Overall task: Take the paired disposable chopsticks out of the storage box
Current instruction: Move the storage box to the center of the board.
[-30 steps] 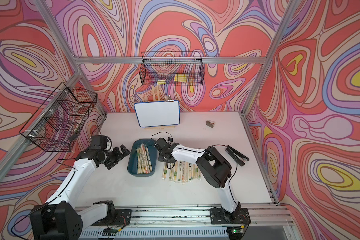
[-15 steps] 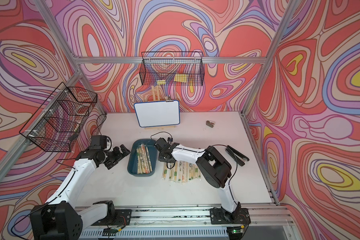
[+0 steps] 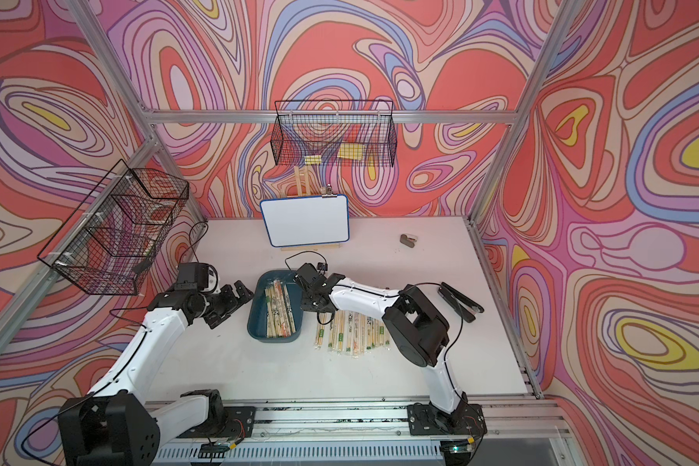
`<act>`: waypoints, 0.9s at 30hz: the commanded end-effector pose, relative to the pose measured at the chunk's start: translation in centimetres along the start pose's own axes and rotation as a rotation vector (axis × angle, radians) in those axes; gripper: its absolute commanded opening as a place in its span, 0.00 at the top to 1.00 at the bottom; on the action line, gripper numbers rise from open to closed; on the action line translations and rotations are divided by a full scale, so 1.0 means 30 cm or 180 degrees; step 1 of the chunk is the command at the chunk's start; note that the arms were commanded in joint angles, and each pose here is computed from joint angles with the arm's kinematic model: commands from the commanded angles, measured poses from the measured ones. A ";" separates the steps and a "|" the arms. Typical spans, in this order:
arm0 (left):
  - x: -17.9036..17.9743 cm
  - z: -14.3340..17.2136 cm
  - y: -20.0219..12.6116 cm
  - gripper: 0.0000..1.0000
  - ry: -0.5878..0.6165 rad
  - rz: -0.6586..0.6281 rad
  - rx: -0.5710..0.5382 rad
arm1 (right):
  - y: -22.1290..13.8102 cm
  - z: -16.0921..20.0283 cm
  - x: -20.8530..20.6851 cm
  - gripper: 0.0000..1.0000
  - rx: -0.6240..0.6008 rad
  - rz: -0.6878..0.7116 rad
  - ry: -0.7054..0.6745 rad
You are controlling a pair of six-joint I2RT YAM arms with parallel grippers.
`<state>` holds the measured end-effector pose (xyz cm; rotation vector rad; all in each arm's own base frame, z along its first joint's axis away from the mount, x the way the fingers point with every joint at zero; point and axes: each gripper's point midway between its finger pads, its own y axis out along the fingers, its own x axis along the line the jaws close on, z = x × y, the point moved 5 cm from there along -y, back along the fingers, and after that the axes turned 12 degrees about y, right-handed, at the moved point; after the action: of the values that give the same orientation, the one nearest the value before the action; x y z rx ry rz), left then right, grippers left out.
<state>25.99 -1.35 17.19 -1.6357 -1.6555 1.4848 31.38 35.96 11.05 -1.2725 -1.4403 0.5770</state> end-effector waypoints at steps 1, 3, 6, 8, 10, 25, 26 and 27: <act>-0.023 -0.022 -0.010 0.00 0.0033 0.0023 -0.0027 | 0.014 0.009 0.050 0.79 0.0057 -0.0069 -0.0114; -0.032 -0.024 -0.014 0.00 0.0058 0.0028 -0.0031 | 0.020 0.009 0.073 0.79 0.0064 -0.0103 -0.0142; -0.043 -0.022 -0.017 0.00 0.0102 0.0026 -0.0022 | 0.029 0.007 0.102 0.79 0.0089 -0.0163 -0.0165; -0.046 -0.018 -0.015 0.00 0.0117 0.0014 -0.0006 | 0.037 0.012 0.119 0.79 0.0121 -0.0194 -0.0177; -0.050 -0.016 -0.014 0.00 0.0125 0.0011 -0.0002 | 0.042 0.018 0.132 0.79 0.0145 -0.0222 -0.0188; -0.077 0.000 0.025 0.00 0.0221 -0.0168 0.0126 | 0.034 0.087 0.124 0.80 0.0220 -0.0267 -0.0244; -0.077 0.002 0.029 0.00 0.0239 -0.0196 0.0147 | 0.026 0.085 0.119 0.80 0.0203 -0.0262 -0.0242; -0.077 0.002 0.032 0.00 0.0261 -0.0242 0.0162 | 0.016 0.085 0.111 0.80 0.0178 -0.0249 -0.0252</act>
<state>26.96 -3.80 17.14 -1.6249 -1.5898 1.4136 30.21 40.47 10.09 -1.1451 -1.5042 0.6304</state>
